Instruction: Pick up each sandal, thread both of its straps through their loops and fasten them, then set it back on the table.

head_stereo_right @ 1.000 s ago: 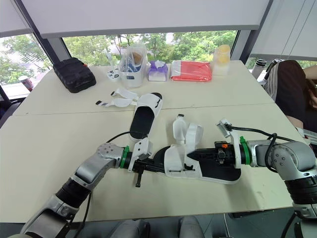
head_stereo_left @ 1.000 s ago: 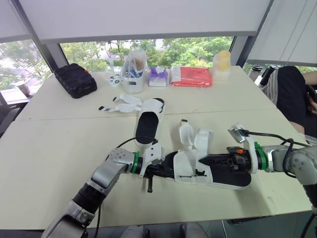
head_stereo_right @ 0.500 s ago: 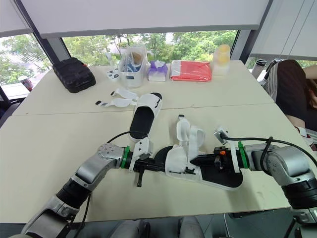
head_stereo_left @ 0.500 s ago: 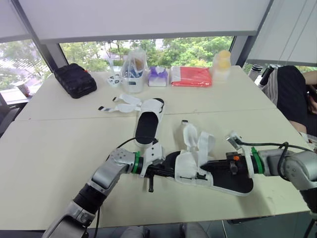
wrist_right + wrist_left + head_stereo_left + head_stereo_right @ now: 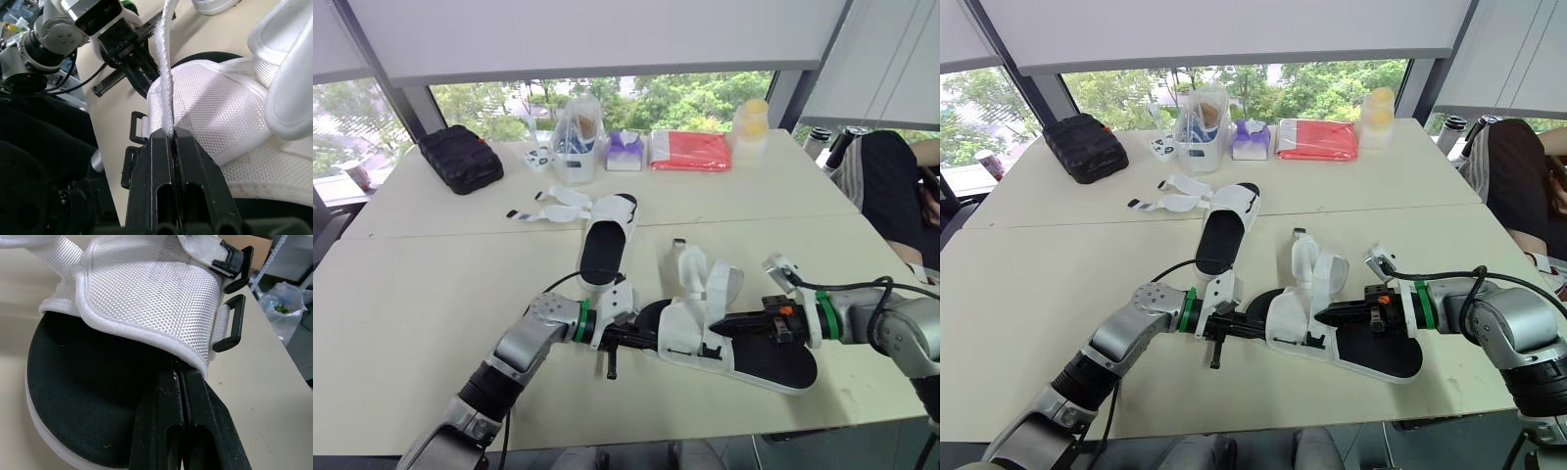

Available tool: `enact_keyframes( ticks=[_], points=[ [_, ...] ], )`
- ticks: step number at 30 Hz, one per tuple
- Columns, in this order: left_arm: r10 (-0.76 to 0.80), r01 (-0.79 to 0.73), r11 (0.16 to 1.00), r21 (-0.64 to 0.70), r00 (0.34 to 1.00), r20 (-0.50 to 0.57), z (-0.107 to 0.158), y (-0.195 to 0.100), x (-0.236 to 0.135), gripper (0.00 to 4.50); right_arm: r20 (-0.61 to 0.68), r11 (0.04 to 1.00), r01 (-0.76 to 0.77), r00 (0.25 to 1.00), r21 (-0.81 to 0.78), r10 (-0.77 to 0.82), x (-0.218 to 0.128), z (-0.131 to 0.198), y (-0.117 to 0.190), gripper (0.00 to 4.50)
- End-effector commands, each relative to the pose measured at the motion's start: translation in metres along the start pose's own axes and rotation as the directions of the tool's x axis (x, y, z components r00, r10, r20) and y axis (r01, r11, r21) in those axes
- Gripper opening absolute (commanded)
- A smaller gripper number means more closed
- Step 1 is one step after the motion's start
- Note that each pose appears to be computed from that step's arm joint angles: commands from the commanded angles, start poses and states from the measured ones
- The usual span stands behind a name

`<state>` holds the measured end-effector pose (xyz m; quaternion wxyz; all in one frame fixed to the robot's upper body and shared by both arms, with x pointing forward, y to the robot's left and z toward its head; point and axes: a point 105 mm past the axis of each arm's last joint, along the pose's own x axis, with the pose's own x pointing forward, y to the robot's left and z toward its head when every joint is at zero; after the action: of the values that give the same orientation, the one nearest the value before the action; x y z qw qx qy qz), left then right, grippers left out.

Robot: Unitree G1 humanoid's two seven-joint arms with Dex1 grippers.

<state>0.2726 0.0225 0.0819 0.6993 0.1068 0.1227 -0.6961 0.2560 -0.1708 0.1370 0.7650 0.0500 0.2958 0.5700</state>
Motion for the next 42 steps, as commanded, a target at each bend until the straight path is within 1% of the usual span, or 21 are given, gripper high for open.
enact_keyframes(
  ticks=[1, 8, 11, 18, 21, 24, 26, 27, 28, 30, 31, 33, 35, 37, 39, 42],
  points=[
    [-0.047, 0.047, 0.999, -0.025, 0.999, -0.020, -0.005, -0.009, 0.005, 0.00, 0.003, 0.996, -0.024, 1.000, -0.087, 0.024, -0.002, 0.011, 0.010, 0.04],
    [-0.069, 0.068, 0.996, -0.053, 0.997, -0.018, -0.006, -0.013, 0.006, 0.00, -0.017, 0.986, -0.071, 0.997, -0.154, 0.069, 0.004, 0.019, 0.027, 0.04],
    [-0.071, 0.070, 0.996, -0.061, 0.997, -0.017, -0.006, -0.014, 0.007, 0.00, -0.086, 0.977, -0.085, 0.994, -0.197, 0.069, 0.010, 0.008, 0.031, 0.04],
    [-0.074, 0.072, 0.994, -0.085, 0.997, -0.012, -0.006, -0.016, 0.008, 0.00, -0.170, 0.975, -0.058, 0.985, -0.212, 0.022, 0.013, -0.018, 0.029, 0.04],
    [-0.077, 0.076, 0.993, -0.089, 0.997, -0.012, -0.006, -0.017, 0.009, 0.00, -0.170, 0.976, -0.030, 0.985, -0.217, -0.007, 0.013, -0.022, 0.025, 0.04],
    [-0.088, 0.086, 0.991, -0.098, 0.996, -0.012, -0.007, -0.019, 0.009, 0.00, -0.138, 0.975, -0.001, 0.990, -0.222, -0.031, 0.010, -0.019, 0.022, 0.04],
    [-0.097, 0.095, 0.990, -0.107, 0.995, -0.012, -0.007, -0.020, 0.010, 0.00, -0.109, 0.974, 0.026, 0.993, -0.225, -0.052, 0.007, -0.014, 0.020, 0.04],
    [-0.104, 0.102, 0.988, -0.114, 0.995, -0.010, -0.007, -0.021, 0.010, 0.00, -0.067, 0.970, 0.058, 0.995, -0.237, -0.075, 0.003, -0.007, 0.016, 0.04],
    [-0.110, 0.109, 0.987, -0.122, 0.994, -0.009, -0.008, -0.022, 0.011, 0.00, -0.035, 0.964, 0.080, 0.995, -0.252, -0.091, 0.000, -0.002, 0.014, 0.29],
    [-0.120, 0.118, 0.984, -0.133, 0.993, -0.007, -0.008, -0.023, 0.011, 0.00, 0.002, 0.956, 0.110, 0.993, -0.271, -0.114, -0.005, 0.006, 0.011, 0.95],
    [-0.124, 0.122, 0.983, -0.136, 0.992, -0.007, -0.008, -0.023, 0.011, 0.00, 0.014, 0.951, 0.125, 0.992, -0.283, -0.126, -0.007, 0.008, 0.011, 1.40],
    [-0.134, 0.133, 0.980, -0.147, 0.991, -0.002, -0.008, -0.024, 0.013, 0.00, 0.074, 0.929, 0.207, 0.978, -0.306, -0.194, -0.020, 0.021, 0.006, 2.49],
    [-0.136, 0.135, 0.979, -0.150, 0.991, 0.001, -0.009, -0.024, 0.014, 0.00, 0.114, 0.921, 0.250, 0.968, -0.299, -0.225, -0.033, 0.029, 0.007, 3.41],
    [-0.131, 0.130, 0.981, -0.146, 0.991, 0.001, -0.009, -0.023, 0.015, 0.00, 0.114, 0.927, 0.253, 0.967, -0.278, -0.230, -0.041, 0.027, 0.013, 3.41],
    [-0.124, 0.123, 0.983, -0.139, 0.992, 0.002, -0.009, -0.021, 0.016, 0.00, 0.085, 0.935, 0.258, 0.966, -0.241, -0.245, -0.049, 0.018, 0.018, 3.41],
    [-0.112, 0.111, 0.986, -0.128, 0.994, 0.000, -0.009, -0.017, 0.017, 0.00, 0.021, 0.966, 0.211, 0.977, -0.152, -0.210, -0.049, -0.008, 0.033, 3.41]
  ],
)
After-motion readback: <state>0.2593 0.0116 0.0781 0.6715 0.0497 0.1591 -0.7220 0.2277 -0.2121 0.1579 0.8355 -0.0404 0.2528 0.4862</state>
